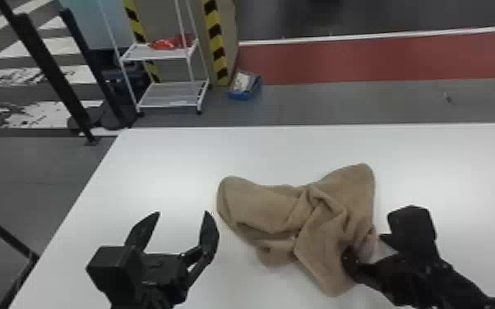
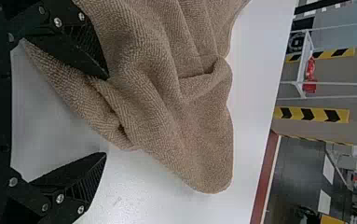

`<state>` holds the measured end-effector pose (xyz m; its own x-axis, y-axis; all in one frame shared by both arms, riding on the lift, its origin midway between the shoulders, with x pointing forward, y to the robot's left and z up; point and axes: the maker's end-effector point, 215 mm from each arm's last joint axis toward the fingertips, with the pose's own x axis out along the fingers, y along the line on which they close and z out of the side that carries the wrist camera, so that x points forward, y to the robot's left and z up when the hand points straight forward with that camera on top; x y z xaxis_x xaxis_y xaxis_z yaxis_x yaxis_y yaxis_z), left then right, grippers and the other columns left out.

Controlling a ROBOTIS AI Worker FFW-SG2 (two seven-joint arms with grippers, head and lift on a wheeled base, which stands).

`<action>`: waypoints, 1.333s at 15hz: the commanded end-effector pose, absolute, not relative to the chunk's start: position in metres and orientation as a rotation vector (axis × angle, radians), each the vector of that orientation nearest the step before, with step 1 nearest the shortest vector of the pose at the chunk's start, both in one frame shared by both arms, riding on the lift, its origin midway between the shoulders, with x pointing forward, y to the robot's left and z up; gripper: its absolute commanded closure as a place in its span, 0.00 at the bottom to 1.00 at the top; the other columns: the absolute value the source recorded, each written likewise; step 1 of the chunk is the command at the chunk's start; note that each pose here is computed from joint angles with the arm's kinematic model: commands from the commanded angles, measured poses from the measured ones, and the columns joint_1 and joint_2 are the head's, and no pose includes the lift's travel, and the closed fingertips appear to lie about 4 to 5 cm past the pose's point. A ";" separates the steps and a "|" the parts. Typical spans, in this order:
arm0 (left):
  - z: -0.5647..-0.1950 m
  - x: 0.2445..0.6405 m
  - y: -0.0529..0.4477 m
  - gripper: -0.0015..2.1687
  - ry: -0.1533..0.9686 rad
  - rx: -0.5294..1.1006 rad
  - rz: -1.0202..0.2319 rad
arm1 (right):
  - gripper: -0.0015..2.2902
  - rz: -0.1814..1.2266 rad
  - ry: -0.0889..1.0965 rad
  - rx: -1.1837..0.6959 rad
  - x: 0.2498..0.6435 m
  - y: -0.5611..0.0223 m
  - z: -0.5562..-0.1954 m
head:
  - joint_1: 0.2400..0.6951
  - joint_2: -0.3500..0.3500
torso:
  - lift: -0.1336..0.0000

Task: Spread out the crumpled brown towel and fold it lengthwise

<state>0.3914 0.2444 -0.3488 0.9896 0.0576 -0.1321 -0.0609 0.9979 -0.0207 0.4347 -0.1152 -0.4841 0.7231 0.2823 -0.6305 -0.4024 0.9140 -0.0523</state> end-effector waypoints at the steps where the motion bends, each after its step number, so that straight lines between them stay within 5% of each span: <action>1: -0.348 0.392 0.246 0.04 0.131 -0.024 0.062 | 0.13 0.394 0.652 -0.185 0.434 -0.108 -0.481 | 1.00 0.75 | 0.07; 5: -0.350 0.393 0.247 0.04 0.136 -0.022 0.061 | 0.27 0.397 0.648 -0.189 0.436 -0.106 -0.479 | 1.00 0.77 | 0.07; 9: -0.352 0.393 0.247 0.04 0.141 -0.021 0.060 | 0.57 0.389 0.611 -0.181 0.441 -0.110 -0.465 | 1.00 0.77 | 0.07; 14: -0.358 0.393 0.250 0.04 0.149 -0.019 0.065 | 0.57 0.291 0.447 -0.066 0.443 -0.179 -0.377 | 1.00 0.71 | 0.07; 20: -0.361 0.394 0.250 0.04 0.154 -0.023 0.064 | 0.56 0.143 0.590 0.004 0.405 -0.261 -0.387 | 1.00 0.54 | 0.07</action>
